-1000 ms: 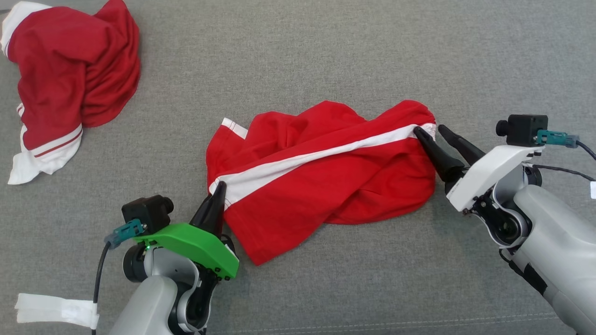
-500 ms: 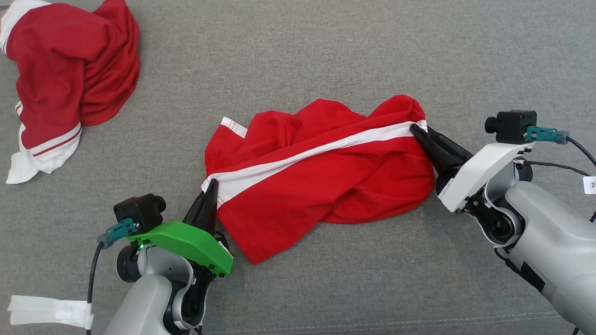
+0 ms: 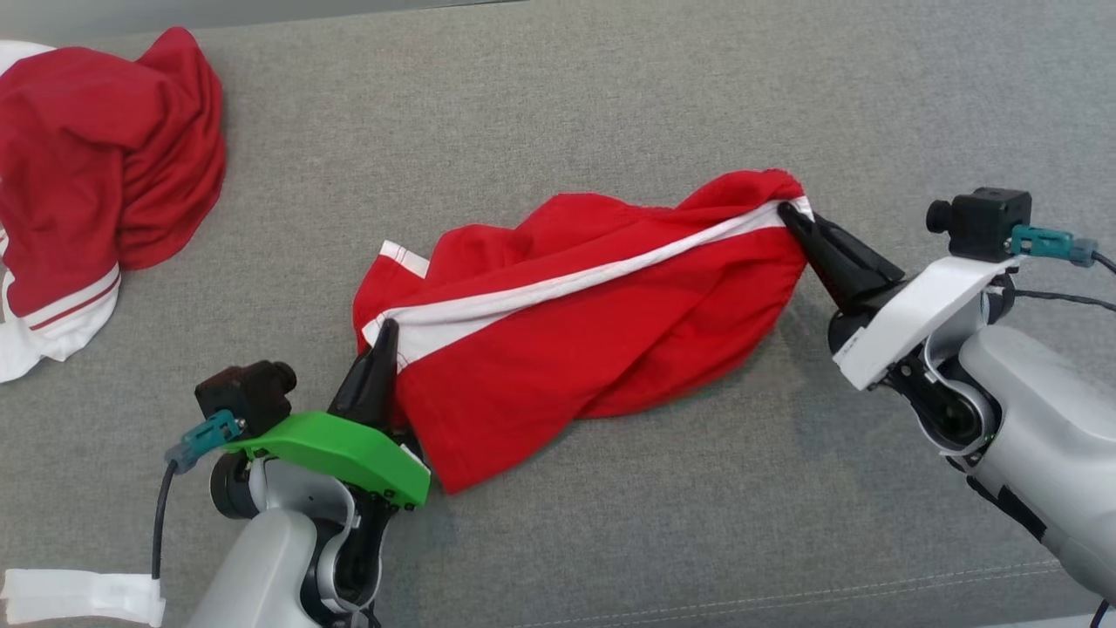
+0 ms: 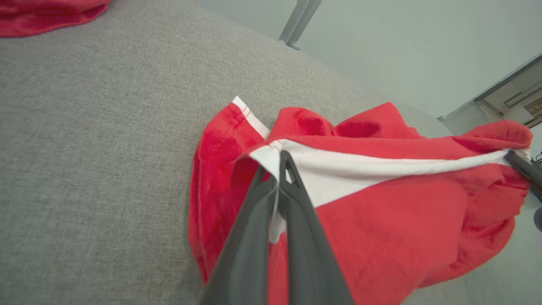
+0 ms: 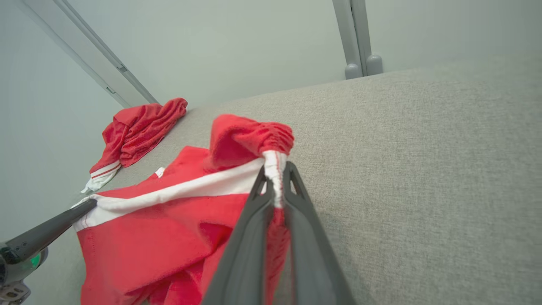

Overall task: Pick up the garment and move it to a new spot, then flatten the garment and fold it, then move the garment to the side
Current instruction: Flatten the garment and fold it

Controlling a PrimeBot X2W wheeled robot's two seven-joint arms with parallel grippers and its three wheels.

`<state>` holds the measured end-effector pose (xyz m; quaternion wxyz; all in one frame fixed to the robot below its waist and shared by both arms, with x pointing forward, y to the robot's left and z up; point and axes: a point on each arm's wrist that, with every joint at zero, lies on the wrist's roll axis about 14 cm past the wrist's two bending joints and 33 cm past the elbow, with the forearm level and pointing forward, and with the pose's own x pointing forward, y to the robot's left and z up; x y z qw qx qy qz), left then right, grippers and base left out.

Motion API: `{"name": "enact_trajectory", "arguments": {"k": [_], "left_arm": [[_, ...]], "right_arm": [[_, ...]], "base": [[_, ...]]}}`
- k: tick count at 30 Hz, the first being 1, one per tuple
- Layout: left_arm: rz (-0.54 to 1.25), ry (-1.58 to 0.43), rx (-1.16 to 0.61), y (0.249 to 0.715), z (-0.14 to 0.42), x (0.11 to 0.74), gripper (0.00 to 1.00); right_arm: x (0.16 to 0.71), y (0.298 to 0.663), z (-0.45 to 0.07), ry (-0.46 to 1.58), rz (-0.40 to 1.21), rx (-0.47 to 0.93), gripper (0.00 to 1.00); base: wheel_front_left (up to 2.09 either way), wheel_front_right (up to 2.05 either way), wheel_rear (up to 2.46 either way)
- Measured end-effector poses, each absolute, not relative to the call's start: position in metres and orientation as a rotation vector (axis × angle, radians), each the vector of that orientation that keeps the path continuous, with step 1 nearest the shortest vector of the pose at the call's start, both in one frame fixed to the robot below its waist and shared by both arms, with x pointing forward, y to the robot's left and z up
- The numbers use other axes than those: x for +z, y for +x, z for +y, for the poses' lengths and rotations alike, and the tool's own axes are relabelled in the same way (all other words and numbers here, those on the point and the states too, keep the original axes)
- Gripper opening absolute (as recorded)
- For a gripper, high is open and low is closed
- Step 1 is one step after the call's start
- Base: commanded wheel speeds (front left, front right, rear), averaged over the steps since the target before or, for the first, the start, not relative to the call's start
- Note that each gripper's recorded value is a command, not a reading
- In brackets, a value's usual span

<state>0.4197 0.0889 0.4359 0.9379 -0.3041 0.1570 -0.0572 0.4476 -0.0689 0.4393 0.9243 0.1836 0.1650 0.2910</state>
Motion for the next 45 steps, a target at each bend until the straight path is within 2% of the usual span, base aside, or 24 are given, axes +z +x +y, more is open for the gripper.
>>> {"name": "enact_trajectory", "arguments": {"k": [8, 11, 15, 19, 22, 26, 32, 39, 42, 45], "left_arm": [[0.046, -0.700, -0.243, 0.438, 0.076, 0.517, 0.00], [-0.060, -0.737, -0.291, 0.437, 0.072, 0.551, 0.00], [-0.217, -0.791, -0.355, 0.430, 0.072, 0.601, 0.00], [-0.381, -0.833, -0.389, 0.420, 0.082, 0.651, 0.00], [-0.451, -0.832, -0.409, 0.413, 0.086, 0.674, 0.00], [-0.477, -0.819, -0.426, 0.406, 0.083, 0.686, 0.00], [-0.530, -0.832, -0.455, 0.391, 0.083, 0.704, 0.00], [-0.682, -0.795, -0.534, 0.358, 0.085, 0.751, 0.00], [-0.670, -0.790, -0.554, 0.354, 0.081, 0.756, 0.00], [-0.561, -0.801, -0.534, 0.369, 0.077, 0.738, 0.00]], "right_arm": [[0.507, 0.462, -0.081, 0.368, 0.131, 0.598, 0.00], [0.560, 0.470, -0.091, 0.396, -0.027, 0.584, 0.00], [0.627, 0.462, -0.099, 0.421, -0.223, 0.598, 0.00], [0.670, 0.445, -0.115, 0.430, -0.360, 0.585, 0.00], [0.641, 0.431, -0.122, 0.325, -0.279, 0.576, 0.00], [0.601, 0.407, -0.128, 0.297, -0.166, 0.560, 0.00], [0.655, 0.395, -0.135, 0.267, -0.340, 0.573, 0.00], [0.714, 0.362, -0.130, 0.230, -0.529, 0.632, 0.00], [0.719, 0.353, -0.133, 0.231, -0.539, 0.634, 0.00], [0.691, 0.362, -0.133, 0.245, -0.429, 0.614, 0.00]], "base": [[0.00, 0.00, 0.00], [0.00, 0.00, 0.00], [0.00, 0.00, 0.00], [0.00, 0.00, 0.00], [0.00, 0.00, 0.00], [0.00, 0.00, 0.00], [0.00, 0.00, 0.00], [0.00, 0.00, 0.00], [0.00, 0.00, 0.00], [0.00, 0.00, 0.00]]}}
